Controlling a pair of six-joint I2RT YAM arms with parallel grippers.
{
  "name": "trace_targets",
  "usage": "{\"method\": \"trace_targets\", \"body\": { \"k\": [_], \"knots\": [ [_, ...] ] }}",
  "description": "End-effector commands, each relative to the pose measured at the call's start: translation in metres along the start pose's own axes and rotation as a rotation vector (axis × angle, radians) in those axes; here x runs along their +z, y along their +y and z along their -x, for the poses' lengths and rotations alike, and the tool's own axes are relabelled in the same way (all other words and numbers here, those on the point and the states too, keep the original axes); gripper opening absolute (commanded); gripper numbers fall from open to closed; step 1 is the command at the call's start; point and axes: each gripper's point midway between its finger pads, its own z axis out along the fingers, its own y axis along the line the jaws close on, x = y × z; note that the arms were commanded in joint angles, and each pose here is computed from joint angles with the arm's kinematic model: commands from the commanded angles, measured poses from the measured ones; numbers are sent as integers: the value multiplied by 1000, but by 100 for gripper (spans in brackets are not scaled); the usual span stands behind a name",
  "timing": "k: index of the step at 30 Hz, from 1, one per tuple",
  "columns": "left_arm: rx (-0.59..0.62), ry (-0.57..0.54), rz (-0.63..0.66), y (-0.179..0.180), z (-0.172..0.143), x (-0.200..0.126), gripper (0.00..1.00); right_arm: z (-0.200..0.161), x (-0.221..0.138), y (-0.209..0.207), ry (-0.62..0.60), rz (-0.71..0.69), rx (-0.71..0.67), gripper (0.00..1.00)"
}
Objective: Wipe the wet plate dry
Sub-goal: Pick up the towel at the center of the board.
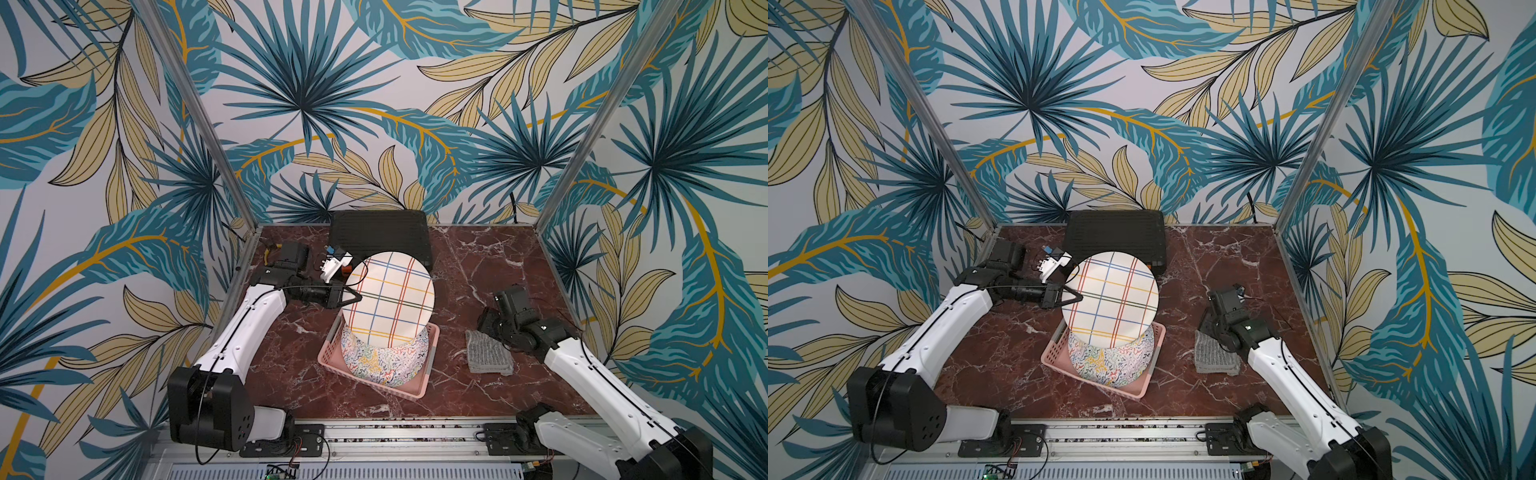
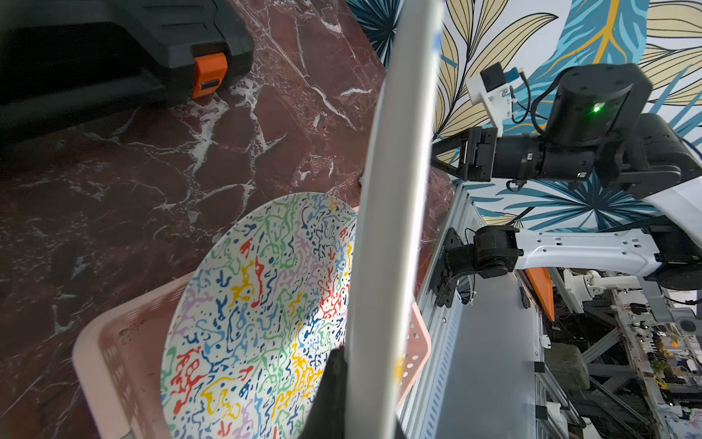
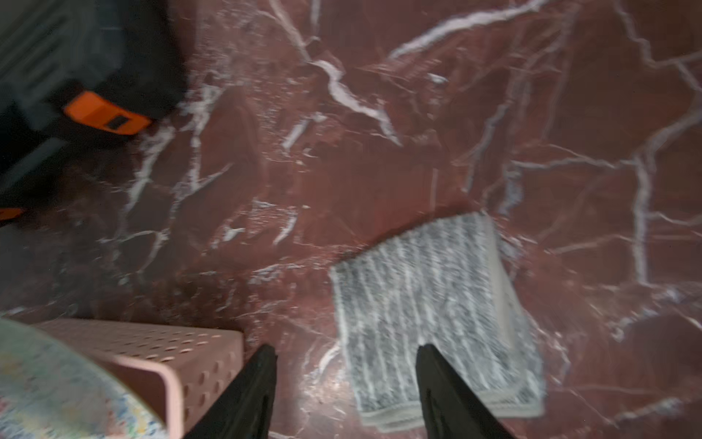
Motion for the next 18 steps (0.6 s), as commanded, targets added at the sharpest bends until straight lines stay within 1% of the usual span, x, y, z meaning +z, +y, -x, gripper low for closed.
{"method": "trace_targets", "body": {
  "k": [1, 2, 3, 4, 10, 12, 14, 18],
  "knots": [
    [73, -59, -38, -18, 17, -10, 0, -22, 12, -48, 12, -208, 50, 63],
    [74, -60, -40, -19, 16, -10, 0, -27, 18, -50, 22, -215, 52, 63],
    [74, -60, -43, -20, 17, -10, 0, -30, 24, -49, 35, -216, 57, 66],
    [72, -61, -44, -20, 16, -10, 0, -33, 30, -47, 48, -215, 60, 67],
    [73, -63, -57, -23, 16, -11, 0, -45, 62, -38, 120, -230, 57, 68],
    [75, -65, -59, -23, 16, -10, 0, -49, 71, -39, 136, -247, 56, 64],
    [74, -67, -56, -23, 16, -11, 0, -54, 77, -40, 150, -250, 64, 57],
    [84, -73, -42, -22, 17, -11, 0, -54, 78, -40, 136, -242, 79, 57]
  ]
}}
